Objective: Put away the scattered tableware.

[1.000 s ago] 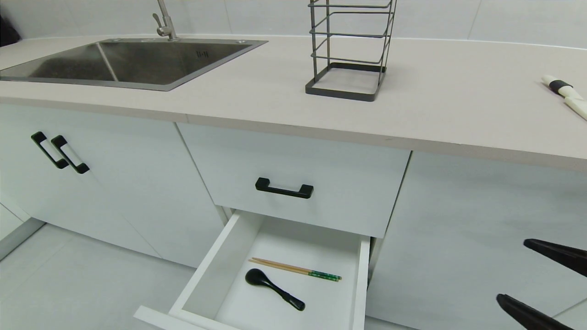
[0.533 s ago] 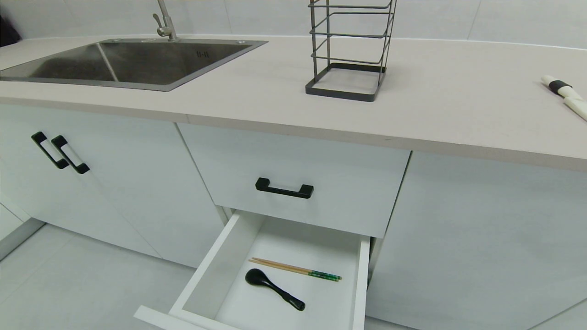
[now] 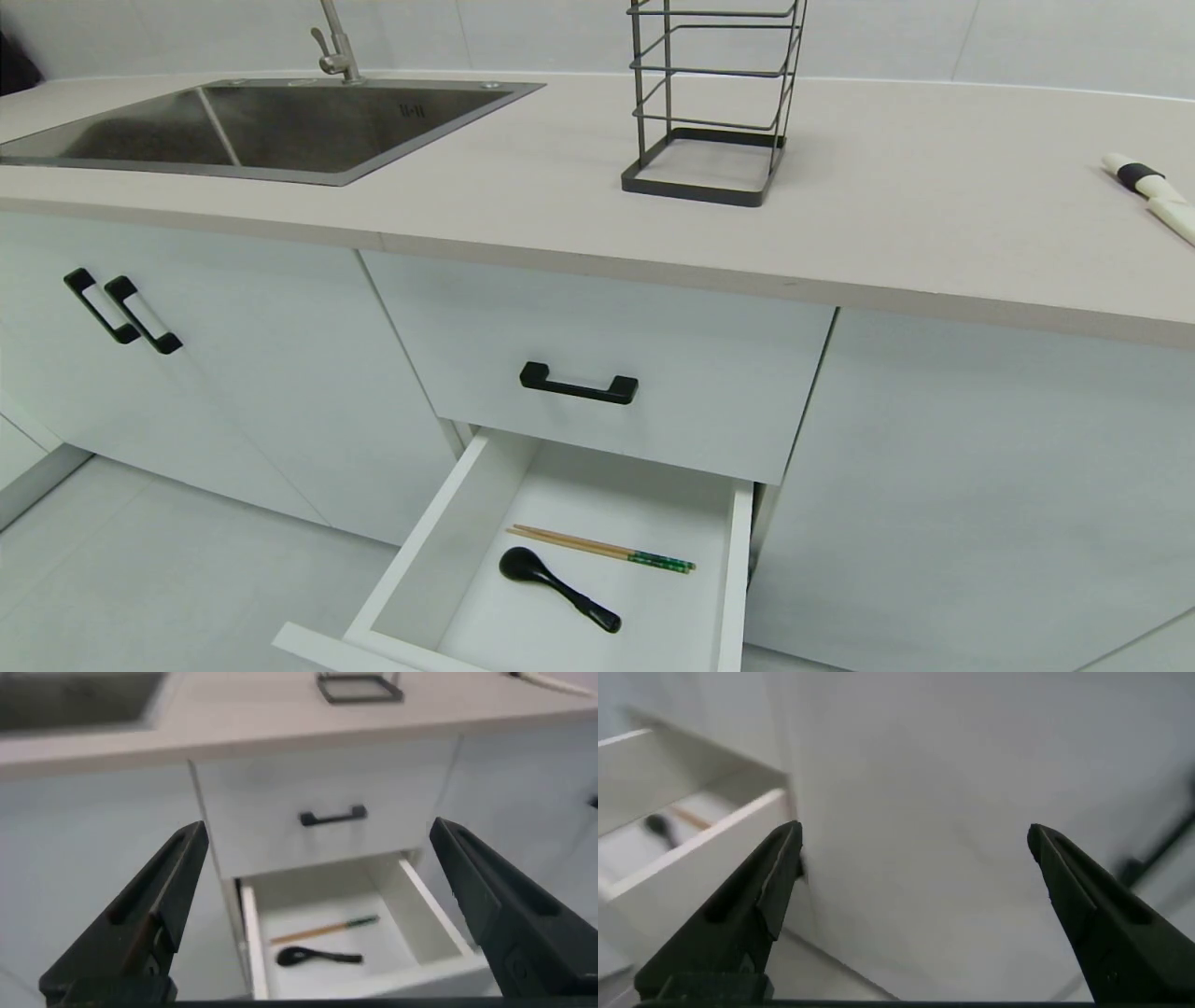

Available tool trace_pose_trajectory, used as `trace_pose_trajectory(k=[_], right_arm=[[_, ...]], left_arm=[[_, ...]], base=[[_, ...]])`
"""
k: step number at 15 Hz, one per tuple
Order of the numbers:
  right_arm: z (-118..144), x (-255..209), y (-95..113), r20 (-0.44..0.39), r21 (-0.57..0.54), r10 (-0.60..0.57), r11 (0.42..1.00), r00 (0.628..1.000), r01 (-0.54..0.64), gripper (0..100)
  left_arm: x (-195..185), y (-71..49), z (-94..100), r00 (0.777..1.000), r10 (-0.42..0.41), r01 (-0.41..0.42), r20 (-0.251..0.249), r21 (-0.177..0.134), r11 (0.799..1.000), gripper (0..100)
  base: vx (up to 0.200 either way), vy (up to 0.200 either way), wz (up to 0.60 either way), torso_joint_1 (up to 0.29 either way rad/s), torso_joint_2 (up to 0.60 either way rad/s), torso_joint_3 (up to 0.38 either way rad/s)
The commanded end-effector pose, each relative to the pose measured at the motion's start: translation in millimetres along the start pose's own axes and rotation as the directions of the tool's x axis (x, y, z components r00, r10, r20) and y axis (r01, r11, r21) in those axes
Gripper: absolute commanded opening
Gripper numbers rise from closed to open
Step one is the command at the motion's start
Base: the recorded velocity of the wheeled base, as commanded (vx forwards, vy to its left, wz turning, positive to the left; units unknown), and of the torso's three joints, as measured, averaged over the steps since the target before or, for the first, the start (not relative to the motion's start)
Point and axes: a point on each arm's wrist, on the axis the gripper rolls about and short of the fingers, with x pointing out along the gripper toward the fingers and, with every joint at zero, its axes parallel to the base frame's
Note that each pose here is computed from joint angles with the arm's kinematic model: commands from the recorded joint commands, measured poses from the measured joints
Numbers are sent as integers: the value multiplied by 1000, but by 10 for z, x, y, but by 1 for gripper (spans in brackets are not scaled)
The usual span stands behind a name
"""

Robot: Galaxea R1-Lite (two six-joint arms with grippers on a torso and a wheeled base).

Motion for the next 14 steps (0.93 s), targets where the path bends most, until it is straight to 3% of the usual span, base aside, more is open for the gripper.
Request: trace_pose_trajectory(k=[1, 3, 4, 5, 7, 10, 11, 12, 13, 14], right_arm=[[-144, -22, -16, -113, 41, -104, 993, 988, 109, 100], [-161, -24, -23, -133, 70, -142, 986, 981, 152, 100], [-161, -24, -23, -133, 70, -142, 986, 981, 152, 100], [-174, -26, -24, -145, 65, -149, 985, 978, 160, 100], [-180, -27, -24, -151, 64, -155, 984, 976, 166, 100], [-180, -27, -24, -151, 66, -152, 984, 977, 163, 100], [-180, -27, -24, -151, 68, -152, 984, 977, 164, 100], [-180, -27, -23, -151, 64, -146, 986, 978, 157, 100], [-180, -27, -23, -151, 63, -144, 986, 978, 155, 100], [-180, -27, -23, -151, 63, -144, 986, 978, 155, 100]], left_arm=[[183, 114, -164, 994, -20, 13, -104, -63, 998, 100], [238, 144, -335, 984, -43, 24, -176, -110, 994, 100], [238, 144, -335, 984, -43, 24, -176, -110, 994, 100], [356, 169, -551, 945, -137, 81, -298, -194, 978, 100], [481, 155, -756, 883, -247, 148, -399, -263, 953, 100], [609, 72, -1014, 770, -376, 229, -516, -326, 917, 100], [621, 64, -1036, 757, -387, 236, -526, -333, 913, 100], [711, 23, -1126, 692, -437, 263, -574, -363, 894, 100], [743, 4, -1139, 673, -455, 278, -584, -370, 886, 100], [749, -2, -1138, 668, -460, 284, -584, -371, 884, 100]], base=[[0, 0, 0, 0, 0, 0], [0, 0, 0, 0, 0, 0], [0, 0, 0, 0, 0, 0], [0, 0, 0, 0, 0, 0], [0, 0, 0, 0, 0, 0], [0, 0, 0, 0, 0, 0], [0, 0, 0, 0, 0, 0], [0, 0, 0, 0, 0, 0], [0, 0, 0, 0, 0, 0], [0, 0, 0, 0, 0, 0]])
